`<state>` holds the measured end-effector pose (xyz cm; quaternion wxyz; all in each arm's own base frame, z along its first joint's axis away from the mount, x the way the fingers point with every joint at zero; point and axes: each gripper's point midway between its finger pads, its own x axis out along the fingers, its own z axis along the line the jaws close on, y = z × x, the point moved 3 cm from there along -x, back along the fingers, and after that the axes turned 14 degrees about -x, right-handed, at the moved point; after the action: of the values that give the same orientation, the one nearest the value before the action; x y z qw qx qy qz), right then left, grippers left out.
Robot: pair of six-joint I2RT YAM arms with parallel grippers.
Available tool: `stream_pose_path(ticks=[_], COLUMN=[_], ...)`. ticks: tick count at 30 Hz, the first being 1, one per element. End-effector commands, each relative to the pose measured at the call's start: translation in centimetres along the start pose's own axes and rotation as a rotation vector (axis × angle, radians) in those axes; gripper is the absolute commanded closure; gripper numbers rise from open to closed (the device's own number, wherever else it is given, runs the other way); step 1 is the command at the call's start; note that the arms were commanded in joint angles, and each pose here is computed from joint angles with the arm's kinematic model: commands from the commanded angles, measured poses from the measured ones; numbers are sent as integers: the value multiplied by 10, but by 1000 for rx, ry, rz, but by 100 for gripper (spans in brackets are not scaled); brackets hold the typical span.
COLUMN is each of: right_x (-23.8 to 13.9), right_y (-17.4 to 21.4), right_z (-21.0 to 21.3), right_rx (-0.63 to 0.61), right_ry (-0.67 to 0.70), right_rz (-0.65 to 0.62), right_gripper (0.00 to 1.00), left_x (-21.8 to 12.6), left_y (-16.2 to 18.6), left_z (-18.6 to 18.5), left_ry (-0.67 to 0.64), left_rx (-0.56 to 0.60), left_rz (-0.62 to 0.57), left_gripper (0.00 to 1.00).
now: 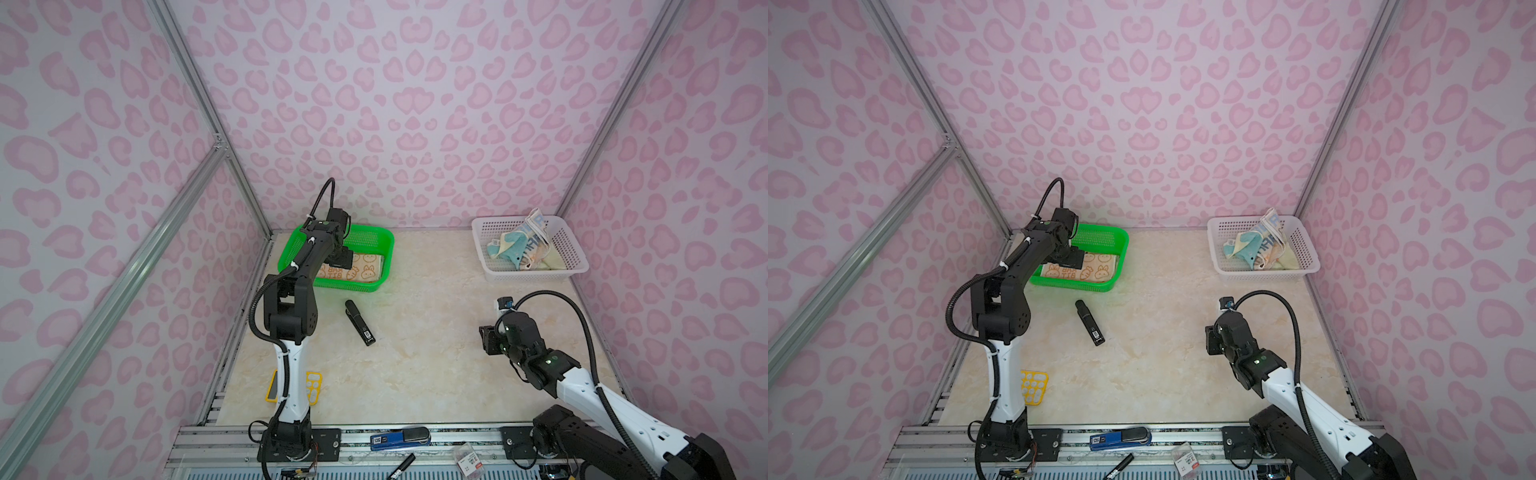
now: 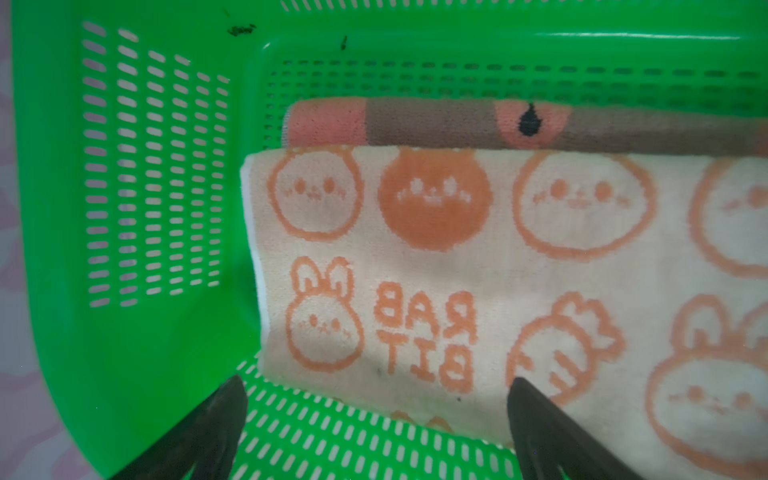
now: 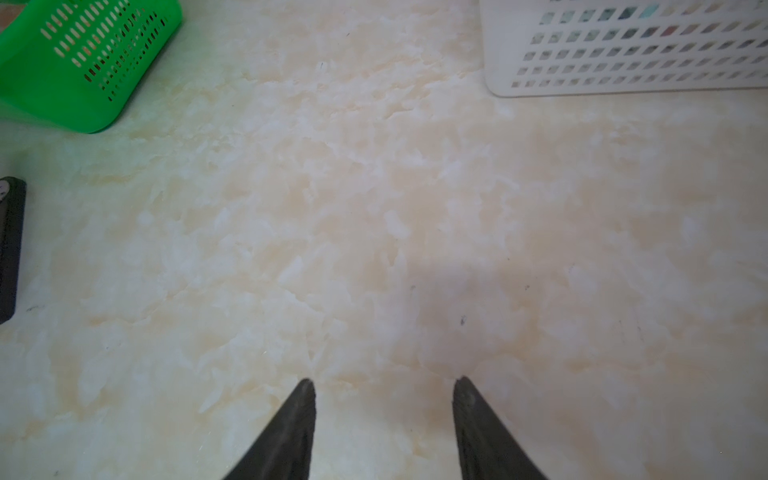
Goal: Fold and stack the towels
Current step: 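Carry the rabbit-print towel into the green basket with the left gripper while the right withdraws, then release the towel with the left gripper while the right gripper reaches into the white basket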
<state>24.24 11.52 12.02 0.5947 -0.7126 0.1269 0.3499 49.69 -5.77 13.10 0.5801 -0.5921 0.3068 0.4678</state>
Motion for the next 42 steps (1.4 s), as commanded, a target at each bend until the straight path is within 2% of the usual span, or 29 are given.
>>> stream_pose_path(ticks=[1, 4, 12, 16, 20, 25, 28, 31, 35, 42], right_x=[5, 13, 33, 41, 47, 58, 78, 102, 135, 182], right_y=[-9, -11, -30, -56, -98, -140, -148, -152, -156, -153], right_z=[5, 7, -4, -30, -67, -129, -163, -189, -201, -204], right_rx=[-18, -33, -63, -53, -2, 116, 186, 266, 310, 346], right_ry=[-23, -24, 66, 185, 260, 350, 389, 385, 302, 248], right_rz=[-9, 23, 101, 116, 59, 3, 29, 61, 55, 123], right_gripper=[46, 46, 43, 41, 39, 38, 37, 37, 37, 37], left_x=[-88, -98, -96, -102, -122, -152, -158, -160, -152, -130], left_y=[-34, -31, -17, -9, 2, 32, 61, 89, 121, 152], left_z=[-10, -12, -8, -11, -28, -61, -85, -108, -129, -149], left_ry=[247, 297, 285, 327, 429, 552, 612, 674, 712, 685], left_rx=[-129, -154, -165, -170, -147, -66, 1, 63, 116, 145], left_rz=[-241, -268, -246, -241, -269, -323, -349, -359, -346, -279], left_gripper=[1, 1, 0, 0, 0, 0, 1, 1, 2, 4])
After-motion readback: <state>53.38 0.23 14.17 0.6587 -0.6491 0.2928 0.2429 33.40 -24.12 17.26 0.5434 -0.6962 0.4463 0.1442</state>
